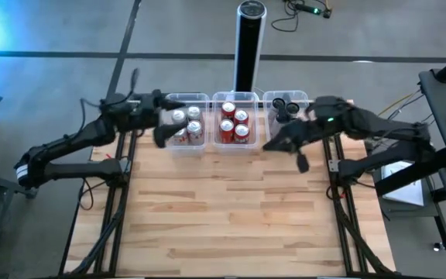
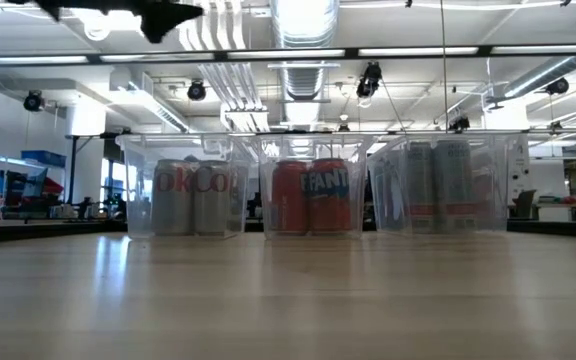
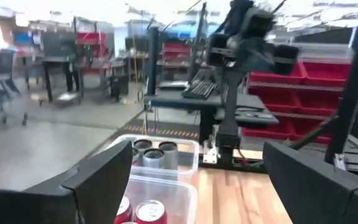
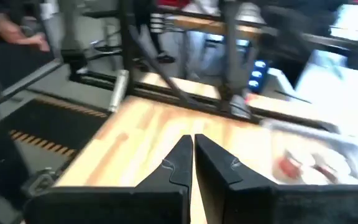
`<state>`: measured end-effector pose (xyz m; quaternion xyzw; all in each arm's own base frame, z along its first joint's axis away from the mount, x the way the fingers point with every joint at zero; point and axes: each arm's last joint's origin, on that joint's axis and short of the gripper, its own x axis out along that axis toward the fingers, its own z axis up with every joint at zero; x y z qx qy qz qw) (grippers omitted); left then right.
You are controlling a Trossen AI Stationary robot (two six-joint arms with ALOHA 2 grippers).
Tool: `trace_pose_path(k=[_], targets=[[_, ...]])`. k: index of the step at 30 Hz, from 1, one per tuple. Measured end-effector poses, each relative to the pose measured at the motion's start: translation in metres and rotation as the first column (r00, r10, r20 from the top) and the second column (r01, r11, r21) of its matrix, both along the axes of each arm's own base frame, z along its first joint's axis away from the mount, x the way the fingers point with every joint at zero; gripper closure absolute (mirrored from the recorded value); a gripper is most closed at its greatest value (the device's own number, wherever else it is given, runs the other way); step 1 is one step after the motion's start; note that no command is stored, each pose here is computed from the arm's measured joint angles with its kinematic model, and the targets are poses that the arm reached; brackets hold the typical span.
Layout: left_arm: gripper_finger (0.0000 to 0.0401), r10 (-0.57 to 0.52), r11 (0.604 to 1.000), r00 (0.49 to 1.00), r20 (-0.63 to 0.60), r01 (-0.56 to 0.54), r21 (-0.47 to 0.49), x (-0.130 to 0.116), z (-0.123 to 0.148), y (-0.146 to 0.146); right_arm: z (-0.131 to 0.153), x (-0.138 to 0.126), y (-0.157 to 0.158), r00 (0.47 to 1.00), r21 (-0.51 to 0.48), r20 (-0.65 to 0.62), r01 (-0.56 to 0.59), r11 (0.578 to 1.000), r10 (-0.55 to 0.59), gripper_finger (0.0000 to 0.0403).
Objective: Sort soda cans
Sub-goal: Return to Home Position
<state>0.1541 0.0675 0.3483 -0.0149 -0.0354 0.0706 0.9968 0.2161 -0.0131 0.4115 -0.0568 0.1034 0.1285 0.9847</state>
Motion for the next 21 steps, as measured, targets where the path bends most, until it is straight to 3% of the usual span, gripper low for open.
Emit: trace_pose_path(k=[4,7,10,13,15,17,21], targets=[[0.0056,0.02,0.999,0.999,0.033,-0.021,0.042,-0.029,-0.017,-0.014,-0.019,-0.026,-0.003,0.967,0.011,0.242,-0.083,0.996,0.078,0.039],[0.0056,0.098,0.994,0.994,0.048,-0.1,0.04,-0.045,-0.03,-0.02,-0.041,-0.041,-0.006,0.939,0.044,0.345,-0.012,0.999,-0.005,0.039],[0.0056,0.123,0.992,0.99,0.065,-0.122,-0.011,-0.054,-0.043,-0.023,-0.07,-0.052,-0.011,0.933,-0.007,0.301,0.21,0.978,-0.198,0.039],[0.0056,0.122,0.992,0.99,0.075,-0.119,-0.034,-0.06,-0.055,-0.026,-0.101,-0.06,-0.014,0.915,0.088,0.132,0.372,0.924,-0.381,0.039],[0.0056,0.122,0.993,0.99,0.077,-0.121,-0.019,-0.062,-0.064,-0.027,-0.117,-0.064,-0.015,0.901,0.104,0.101,0.413,0.905,-0.423,0.039],[0.0056,0.108,0.994,0.992,0.06,-0.109,0.005,-0.062,-0.077,-0.028,-0.126,-0.066,-0.013,0.909,0.076,0.178,0.37,0.926,-0.378,0.039],[0.0056,0.061,0.998,0.997,0.055,-0.06,-0.022,-0.059,-0.106,-0.028,-0.153,-0.071,-0.006,0.933,0.021,0.317,0.173,0.985,-0.171,0.039]])
